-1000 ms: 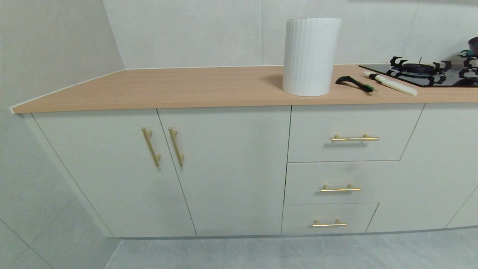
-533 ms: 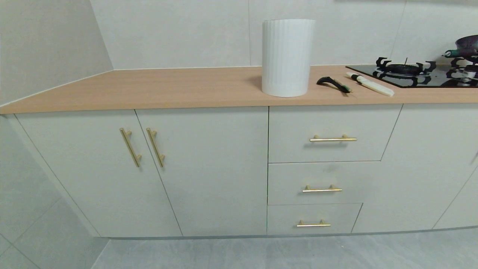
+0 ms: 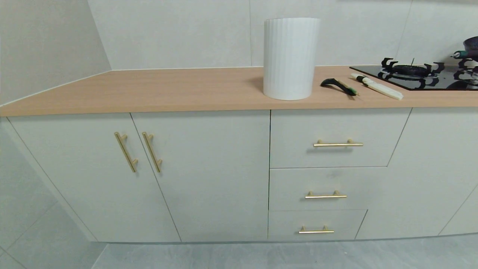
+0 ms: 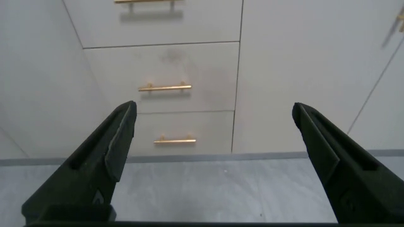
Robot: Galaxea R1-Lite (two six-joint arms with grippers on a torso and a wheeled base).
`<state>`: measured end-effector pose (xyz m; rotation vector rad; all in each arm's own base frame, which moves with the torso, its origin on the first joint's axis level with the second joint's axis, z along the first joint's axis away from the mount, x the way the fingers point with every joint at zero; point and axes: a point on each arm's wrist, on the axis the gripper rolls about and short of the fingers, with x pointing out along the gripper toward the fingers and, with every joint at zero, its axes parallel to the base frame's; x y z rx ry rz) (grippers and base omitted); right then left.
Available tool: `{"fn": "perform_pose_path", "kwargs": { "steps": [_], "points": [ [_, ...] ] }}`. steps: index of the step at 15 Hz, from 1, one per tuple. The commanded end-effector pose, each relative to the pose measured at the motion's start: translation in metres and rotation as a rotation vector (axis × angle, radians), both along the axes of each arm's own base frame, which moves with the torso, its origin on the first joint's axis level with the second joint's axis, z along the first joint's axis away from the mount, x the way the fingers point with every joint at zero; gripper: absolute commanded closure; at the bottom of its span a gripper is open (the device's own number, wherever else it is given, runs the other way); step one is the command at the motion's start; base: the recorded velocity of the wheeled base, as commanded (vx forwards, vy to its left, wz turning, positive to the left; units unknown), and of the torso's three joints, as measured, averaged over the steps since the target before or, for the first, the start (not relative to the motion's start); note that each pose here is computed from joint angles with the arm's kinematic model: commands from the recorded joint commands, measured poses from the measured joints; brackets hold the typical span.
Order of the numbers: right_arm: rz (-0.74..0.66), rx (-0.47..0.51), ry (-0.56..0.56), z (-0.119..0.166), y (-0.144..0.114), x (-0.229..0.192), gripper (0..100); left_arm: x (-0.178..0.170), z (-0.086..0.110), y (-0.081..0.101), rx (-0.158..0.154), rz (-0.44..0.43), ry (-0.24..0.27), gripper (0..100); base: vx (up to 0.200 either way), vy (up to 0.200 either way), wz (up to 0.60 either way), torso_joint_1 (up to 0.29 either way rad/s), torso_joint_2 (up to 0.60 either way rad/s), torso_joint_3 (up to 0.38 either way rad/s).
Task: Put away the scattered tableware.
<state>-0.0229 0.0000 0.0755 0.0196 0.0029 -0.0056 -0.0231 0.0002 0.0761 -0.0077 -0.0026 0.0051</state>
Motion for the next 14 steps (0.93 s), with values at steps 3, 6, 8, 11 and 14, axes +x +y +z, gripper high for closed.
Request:
{"fn": "perform_pose_path", "kwargs": {
  "steps": [3, 6, 8, 11, 14],
  "points": [
    [0.001, 0.0, 0.002, 0.0, 0.0, 0.0, 0, 0.0, 0.0, 0.0, 0.003, 0.001, 0.003, 0, 0.0, 0.0, 0.0, 0.0, 0.0, 0.0],
    [0.001, -0.001, 0.002, 0.0, 0.0, 0.0, 0, 0.0, 0.0, 0.0, 0.003, 0.001, 0.003, 0, 0.0, 0.0, 0.0, 0.0, 0.0, 0.0],
    [0.004, -0.004, 0.002, 0.0, 0.0, 0.0, 0, 0.0, 0.0, 0.0, 0.003, 0.001, 0.003, 0, 0.0, 0.0, 0.0, 0.0, 0.0, 0.0],
    [0.006, -0.007, 0.003, 0.0, 0.0, 0.0, 0, 0.0, 0.0, 0.0, 0.003, 0.001, 0.003, 0, 0.0, 0.0, 0.0, 0.0, 0.0, 0.0],
    [0.006, 0.012, -0.094, 0.019, 0.0, -0.005, 0, 0.0, 0.0, 0.0, 0.003, 0.001, 0.003, 0, 0.0, 0.0, 0.0, 0.0, 0.0, 0.0]
  ]
}}
